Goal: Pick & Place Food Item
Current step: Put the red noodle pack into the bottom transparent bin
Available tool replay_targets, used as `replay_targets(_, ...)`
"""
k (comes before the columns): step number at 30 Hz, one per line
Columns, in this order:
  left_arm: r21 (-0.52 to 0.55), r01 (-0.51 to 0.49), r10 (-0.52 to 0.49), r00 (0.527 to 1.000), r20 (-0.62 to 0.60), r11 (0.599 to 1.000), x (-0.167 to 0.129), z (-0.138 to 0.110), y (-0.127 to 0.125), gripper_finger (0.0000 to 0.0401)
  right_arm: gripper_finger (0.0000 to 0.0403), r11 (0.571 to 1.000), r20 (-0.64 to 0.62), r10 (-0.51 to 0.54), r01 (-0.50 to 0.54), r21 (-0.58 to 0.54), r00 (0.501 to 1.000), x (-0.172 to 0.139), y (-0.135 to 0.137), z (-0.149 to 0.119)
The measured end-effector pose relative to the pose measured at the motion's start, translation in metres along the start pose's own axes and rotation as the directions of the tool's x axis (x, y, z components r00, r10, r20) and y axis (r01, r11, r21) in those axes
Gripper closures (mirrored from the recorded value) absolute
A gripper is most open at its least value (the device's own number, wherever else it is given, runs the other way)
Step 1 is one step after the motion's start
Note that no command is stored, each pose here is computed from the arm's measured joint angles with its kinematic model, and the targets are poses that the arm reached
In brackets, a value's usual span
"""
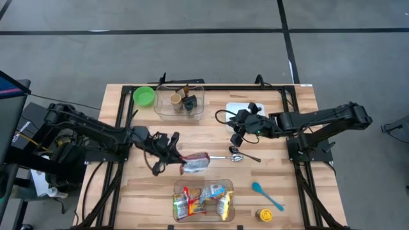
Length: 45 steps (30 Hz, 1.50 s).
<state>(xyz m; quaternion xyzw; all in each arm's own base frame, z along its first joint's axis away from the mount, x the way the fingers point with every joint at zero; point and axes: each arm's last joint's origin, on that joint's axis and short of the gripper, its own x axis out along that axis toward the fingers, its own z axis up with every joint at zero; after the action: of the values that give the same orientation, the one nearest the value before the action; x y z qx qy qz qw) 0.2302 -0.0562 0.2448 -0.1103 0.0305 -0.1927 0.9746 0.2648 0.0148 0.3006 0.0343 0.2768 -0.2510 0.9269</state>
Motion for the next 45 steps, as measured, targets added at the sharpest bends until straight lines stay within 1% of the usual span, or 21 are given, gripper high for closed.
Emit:
replay_targets(3, 0.009, 0.053, -0.053, 0.998, 0.018, 0.999, 0.004, 0.006, -0.013, 0.0401, 0.0318, 1.000, 0.001, -0.003, 0.003, -0.003, 1.000, 0.000, 0.001, -0.002)
replay_targets(8, 0.016, 0.106, -0.107, 0.994, 0.012, 0.994, 0.006, 0.007, -0.026, 0.0401, 0.0324, 1.000, -0.010, -0.007, 0.007, 0.002, 1.000, 0.002, 0.001, -0.006)
replay_targets(14, 0.009, 0.039, -0.039, 0.999, -0.027, 0.999, 0.006, 0.001, -0.028, 0.0401, 0.0326, 1.000, -0.023, -0.011, 0.011, 0.015, 1.000, 0.004, 0.001, -0.011)
replay_targets(20, 0.003, 0.048, -0.048, 0.997, -0.058, 0.999, 0.013, -0.006, -0.030, 0.0401, 0.0327, 1.000, -0.020, -0.010, 0.010, 0.017, 1.000, 0.005, 0.001, -0.011)
replay_targets(26, -0.002, 0.064, -0.064, 0.993, -0.097, 0.998, 0.034, -0.008, -0.033, 0.0401, 0.0327, 1.000, -0.022, -0.006, 0.006, 0.017, 1.000, 0.005, 0.001, -0.011)
replay_targets(29, -0.005, 0.057, -0.057, 0.988, -0.142, 0.998, 0.045, -0.013, -0.032, 0.0401, 0.0327, 1.000, -0.023, -0.003, 0.003, 0.017, 1.000, 0.005, 0.001, -0.011)
replay_targets(34, -0.013, 0.020, -0.023, 0.963, -0.269, 1.000, 0.061, -0.023, -0.028, 0.0401, 0.0327, 1.000, -0.023, -0.002, 0.002, 0.016, 1.000, 0.005, 0.001, -0.011)
replay_targets(36, -0.020, 0.031, -0.035, 0.953, -0.300, 0.999, 0.065, -0.024, -0.028, 0.0401, 0.0327, 1.000, -0.023, -0.001, 0.002, 0.016, 1.000, 0.004, 0.001, -0.011)
replay_targets(39, -0.040, 0.092, -0.100, 0.945, -0.313, 0.995, 0.069, -0.024, -0.030, 0.0401, 0.0327, 1.000, -0.023, -0.001, 0.002, 0.016, 1.000, 0.004, 0.001, -0.011)
replay_targets(45, -0.042, 0.074, -0.084, 0.935, -0.346, 0.996, 0.071, -0.030, -0.028, 0.0401, 0.0327, 1.000, -0.024, -0.001, 0.002, 0.016, 1.000, 0.004, 0.001, -0.011)
